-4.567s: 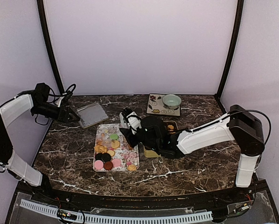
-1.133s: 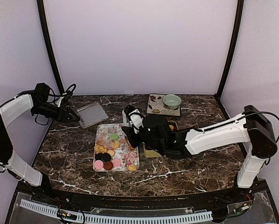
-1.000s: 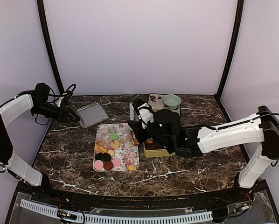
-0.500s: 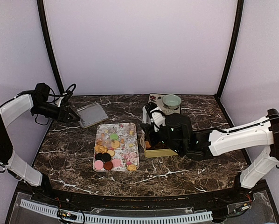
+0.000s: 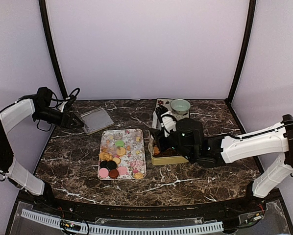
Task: Pack the cookies
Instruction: Place the fake cookies in the empty pocket of the box.
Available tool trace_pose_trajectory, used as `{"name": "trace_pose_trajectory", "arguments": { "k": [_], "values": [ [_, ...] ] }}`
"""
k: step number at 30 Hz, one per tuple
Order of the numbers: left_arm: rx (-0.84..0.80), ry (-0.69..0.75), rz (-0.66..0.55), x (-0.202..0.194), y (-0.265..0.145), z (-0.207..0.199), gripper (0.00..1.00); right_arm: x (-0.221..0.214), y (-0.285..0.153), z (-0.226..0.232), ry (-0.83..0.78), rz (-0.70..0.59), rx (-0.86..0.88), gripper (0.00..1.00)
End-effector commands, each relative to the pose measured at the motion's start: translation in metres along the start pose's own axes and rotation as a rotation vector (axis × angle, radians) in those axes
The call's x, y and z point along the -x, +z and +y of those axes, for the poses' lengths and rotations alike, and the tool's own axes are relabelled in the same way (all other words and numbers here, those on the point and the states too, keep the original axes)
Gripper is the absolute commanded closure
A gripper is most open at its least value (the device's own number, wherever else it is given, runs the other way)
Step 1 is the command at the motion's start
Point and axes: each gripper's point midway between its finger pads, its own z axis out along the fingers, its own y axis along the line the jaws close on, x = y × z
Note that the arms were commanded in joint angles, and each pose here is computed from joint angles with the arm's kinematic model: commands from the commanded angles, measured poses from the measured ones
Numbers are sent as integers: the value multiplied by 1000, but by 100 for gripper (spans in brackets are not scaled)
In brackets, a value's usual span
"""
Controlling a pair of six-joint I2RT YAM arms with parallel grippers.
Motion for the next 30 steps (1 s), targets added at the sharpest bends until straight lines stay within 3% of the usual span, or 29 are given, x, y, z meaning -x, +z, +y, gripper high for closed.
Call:
{"name": "trace_pose_trajectory", "arguments": {
  "k": [1,16,30],
  "values": [
    [-12,12,-14,2,-6,-6,10,9,-5,-16,9,-26,-42,59],
    [-11,17,-17,2,-8,-8,10,26,-8,-8,14,-59,7,57],
    [-8,21,-20,4,-9,-9,10,30,-7,-11,48,-56,4,67]
  ]
}}
